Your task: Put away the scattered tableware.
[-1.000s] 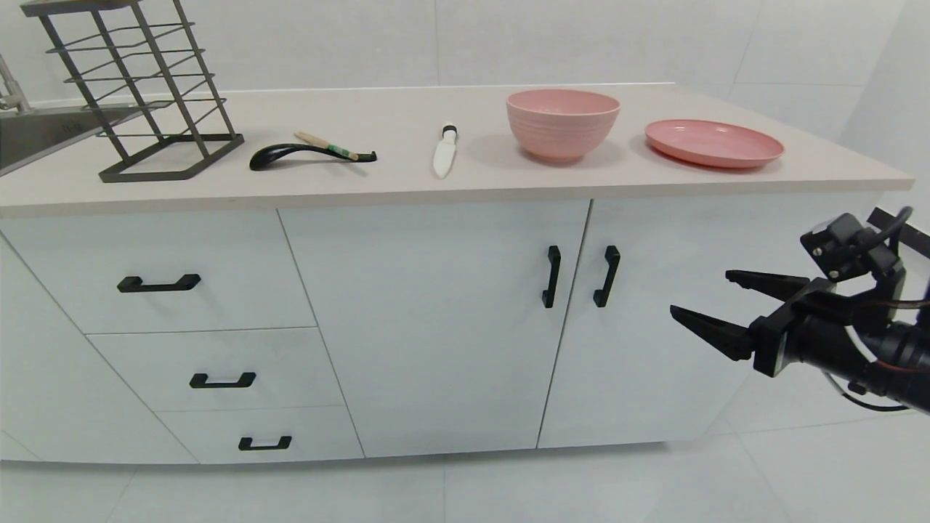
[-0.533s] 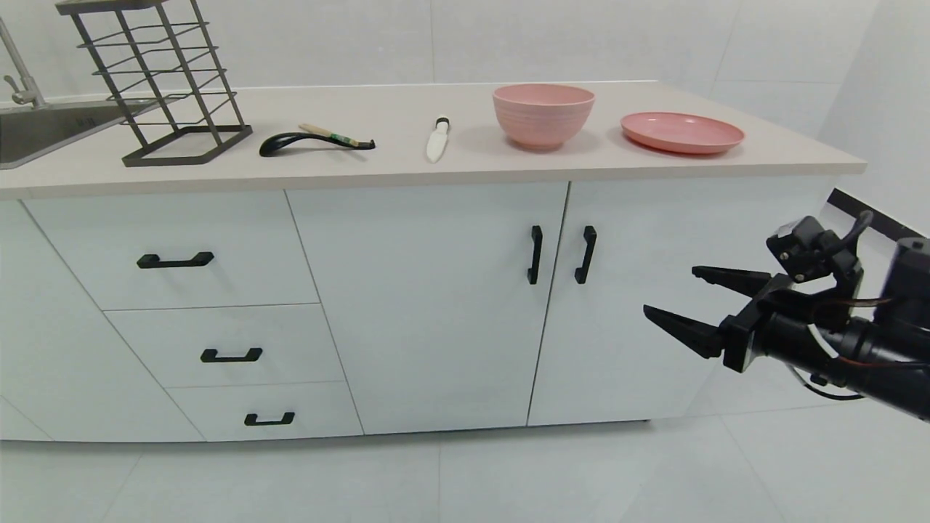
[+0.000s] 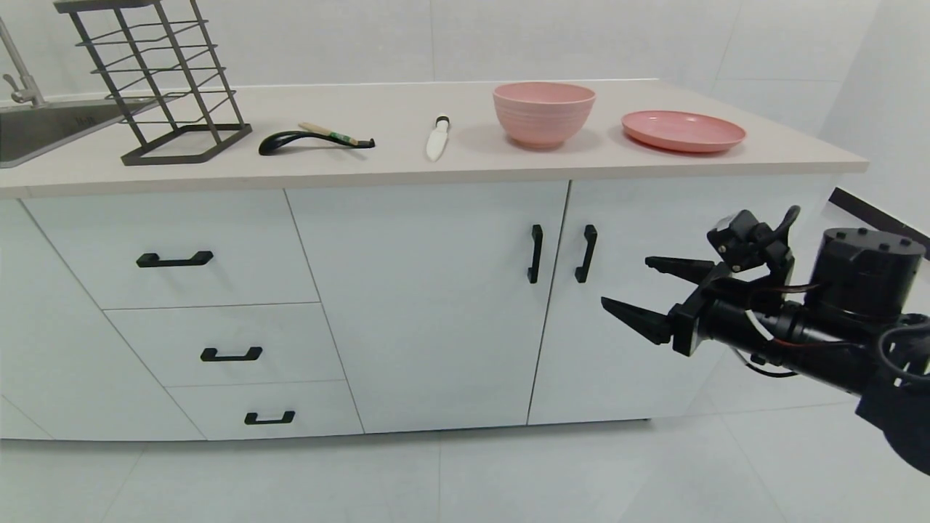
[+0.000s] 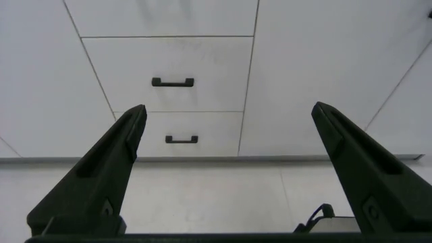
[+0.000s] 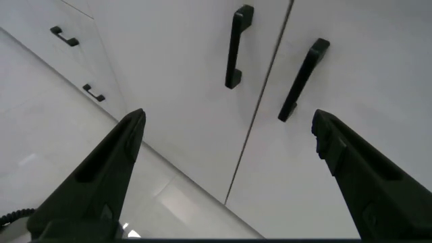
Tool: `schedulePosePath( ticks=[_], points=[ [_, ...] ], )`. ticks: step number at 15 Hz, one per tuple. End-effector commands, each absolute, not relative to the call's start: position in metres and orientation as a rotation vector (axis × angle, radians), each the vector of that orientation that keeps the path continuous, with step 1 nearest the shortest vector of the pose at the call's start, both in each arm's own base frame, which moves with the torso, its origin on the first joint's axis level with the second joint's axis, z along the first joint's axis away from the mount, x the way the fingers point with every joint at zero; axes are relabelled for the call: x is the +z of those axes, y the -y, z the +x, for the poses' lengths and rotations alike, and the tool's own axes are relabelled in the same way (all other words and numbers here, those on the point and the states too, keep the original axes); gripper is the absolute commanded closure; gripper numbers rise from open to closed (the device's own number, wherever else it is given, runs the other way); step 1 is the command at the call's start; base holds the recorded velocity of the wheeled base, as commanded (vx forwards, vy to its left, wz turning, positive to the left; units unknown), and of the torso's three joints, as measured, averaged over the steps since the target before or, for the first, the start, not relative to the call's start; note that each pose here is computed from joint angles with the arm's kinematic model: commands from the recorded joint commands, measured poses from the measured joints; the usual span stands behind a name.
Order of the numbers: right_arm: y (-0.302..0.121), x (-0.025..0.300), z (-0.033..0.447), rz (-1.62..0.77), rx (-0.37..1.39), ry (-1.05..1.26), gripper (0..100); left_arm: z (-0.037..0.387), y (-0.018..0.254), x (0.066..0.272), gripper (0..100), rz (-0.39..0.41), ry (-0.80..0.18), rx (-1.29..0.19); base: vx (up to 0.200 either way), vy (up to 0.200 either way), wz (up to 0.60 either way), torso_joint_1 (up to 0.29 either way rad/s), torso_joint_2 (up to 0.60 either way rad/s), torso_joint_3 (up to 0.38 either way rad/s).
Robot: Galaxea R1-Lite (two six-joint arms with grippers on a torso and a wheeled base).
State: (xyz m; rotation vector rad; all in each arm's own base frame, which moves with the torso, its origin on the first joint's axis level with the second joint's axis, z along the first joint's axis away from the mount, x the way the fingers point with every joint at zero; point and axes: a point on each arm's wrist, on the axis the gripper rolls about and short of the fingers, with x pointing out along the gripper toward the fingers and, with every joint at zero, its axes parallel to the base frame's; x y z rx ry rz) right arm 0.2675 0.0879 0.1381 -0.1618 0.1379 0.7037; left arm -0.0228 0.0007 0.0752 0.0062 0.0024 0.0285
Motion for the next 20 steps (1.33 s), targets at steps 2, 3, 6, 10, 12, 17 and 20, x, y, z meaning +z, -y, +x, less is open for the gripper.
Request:
schedulePosePath(
  ticks=[2, 3, 6, 10, 12, 17, 20],
  points=[
    [-0.086, 0.142, 0.256, -0.164, 0.705, -0.126, 0, -0.023, 0.001, 0.076, 0, 0.003, 0.008, -0.029, 0.0, 0.0, 0.0, 0.0, 0.0, 0.0],
    [-0.08, 0.143, 0.25, -0.165, 0.691, -0.124, 0, -0.026, 0.001, 0.094, 0, -0.007, 0.142, -0.033, 0.0, 0.0, 0.0, 0.0, 0.0, 0.0],
    [-0.068, 0.142, 0.233, -0.161, 0.667, -0.11, 0, -0.048, 0.003, 0.16, 0, -0.039, 0.421, -0.208, 0.0, 0.0, 0.0, 0.0, 0.0, 0.0],
    [-0.069, 0.142, 0.233, -0.162, 0.673, -0.107, 0, -0.051, 0.01, 0.168, 0, -0.456, 0.261, -0.627, 0.0, 0.0, 0.0, 0.0, 0.0, 0.0],
    [-0.071, 0.143, 0.234, -0.162, 0.689, -0.1, 0, -0.046, 0.013, 0.169, 0, -0.466, 0.153, -0.781, 0.0, 0.0, 0.0, 0.0, 0.0, 0.0],
    [-0.073, 0.136, 0.24, -0.159, 0.69, -0.131, 0, 0.0, 0.017, 0.19, 0, 0.167, 0.188, -0.759, 0.0, 0.0, 0.0, 0.0, 0.0, 0.0],
    [-0.074, 0.138, 0.247, -0.16, 0.689, -0.117, 0, 0.015, 0.016, 0.231, 0, 0.238, 0.235, -0.76, 0.0, 0.0, 0.0, 0.0, 0.0, 0.0]
  ],
)
